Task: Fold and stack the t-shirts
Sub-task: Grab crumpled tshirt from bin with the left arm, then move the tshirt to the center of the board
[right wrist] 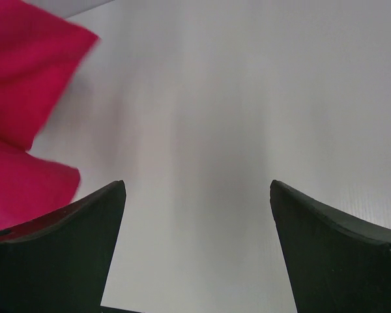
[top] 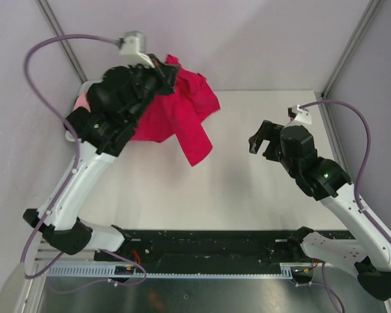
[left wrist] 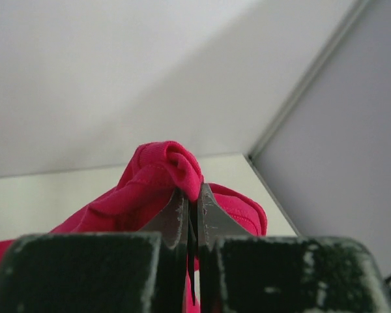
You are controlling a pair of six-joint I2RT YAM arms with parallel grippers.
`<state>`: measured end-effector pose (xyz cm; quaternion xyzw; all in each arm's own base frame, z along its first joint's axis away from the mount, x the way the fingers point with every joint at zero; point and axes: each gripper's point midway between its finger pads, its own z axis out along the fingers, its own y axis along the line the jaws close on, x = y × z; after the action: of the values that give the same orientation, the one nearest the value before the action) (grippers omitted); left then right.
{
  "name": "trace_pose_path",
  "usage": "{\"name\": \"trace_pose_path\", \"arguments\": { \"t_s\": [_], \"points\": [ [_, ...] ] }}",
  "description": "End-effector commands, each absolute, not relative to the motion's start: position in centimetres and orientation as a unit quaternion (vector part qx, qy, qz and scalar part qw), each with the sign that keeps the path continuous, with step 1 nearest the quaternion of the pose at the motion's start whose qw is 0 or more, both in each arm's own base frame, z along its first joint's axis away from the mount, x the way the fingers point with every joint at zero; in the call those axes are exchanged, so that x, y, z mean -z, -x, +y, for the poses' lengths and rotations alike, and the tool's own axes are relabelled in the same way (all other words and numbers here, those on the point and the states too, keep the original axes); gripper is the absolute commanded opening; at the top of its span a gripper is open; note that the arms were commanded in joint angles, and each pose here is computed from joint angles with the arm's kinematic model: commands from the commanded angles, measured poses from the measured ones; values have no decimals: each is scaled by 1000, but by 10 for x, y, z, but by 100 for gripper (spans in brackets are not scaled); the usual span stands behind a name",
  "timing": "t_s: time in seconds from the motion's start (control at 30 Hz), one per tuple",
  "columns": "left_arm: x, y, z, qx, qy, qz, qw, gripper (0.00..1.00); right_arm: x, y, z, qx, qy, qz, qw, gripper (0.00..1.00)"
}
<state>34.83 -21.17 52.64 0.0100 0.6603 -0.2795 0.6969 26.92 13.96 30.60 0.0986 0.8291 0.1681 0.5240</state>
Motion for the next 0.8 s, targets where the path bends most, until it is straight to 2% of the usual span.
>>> {"name": "trace_pose_path", "arguments": {
  "t_s": [0.0,0.17,0.3,0.43,0.53,0.57,0.6,0.63,0.73,0.77],
  "points": [
    [-474,-354,-275,308,-65,696,645,0,-319,-269,128,-155,-112,821,539,97],
    [-420,-351,-340,335,-118,731,583,0,-311,-265,123,-143,-118,830,527,96],
    [-428,-332,-383,347,-162,716,584,0,-312,-261,117,-136,-125,829,528,96],
    [-431,-330,-400,358,-163,713,581,0,-314,-256,110,-133,-131,826,532,96],
    [-401,-340,-400,333,-153,737,568,1,-309,-255,109,-126,-132,832,524,96],
    [-388,-344,-398,325,-150,746,561,5,-307,-254,109,-124,-131,834,521,96],
    [-373,-348,-396,316,-146,757,553,13,-304,-254,109,-123,-130,837,517,96],
    [-360,-351,-393,310,-141,767,544,25,-301,-254,110,-122,-128,840,513,96],
    [-325,-359,-381,301,-129,793,514,76,-295,-253,113,-122,-126,847,502,96],
    [-318,-362,-374,298,-123,800,506,87,-292,-253,115,-123,-125,849,498,96]
  ]
}}
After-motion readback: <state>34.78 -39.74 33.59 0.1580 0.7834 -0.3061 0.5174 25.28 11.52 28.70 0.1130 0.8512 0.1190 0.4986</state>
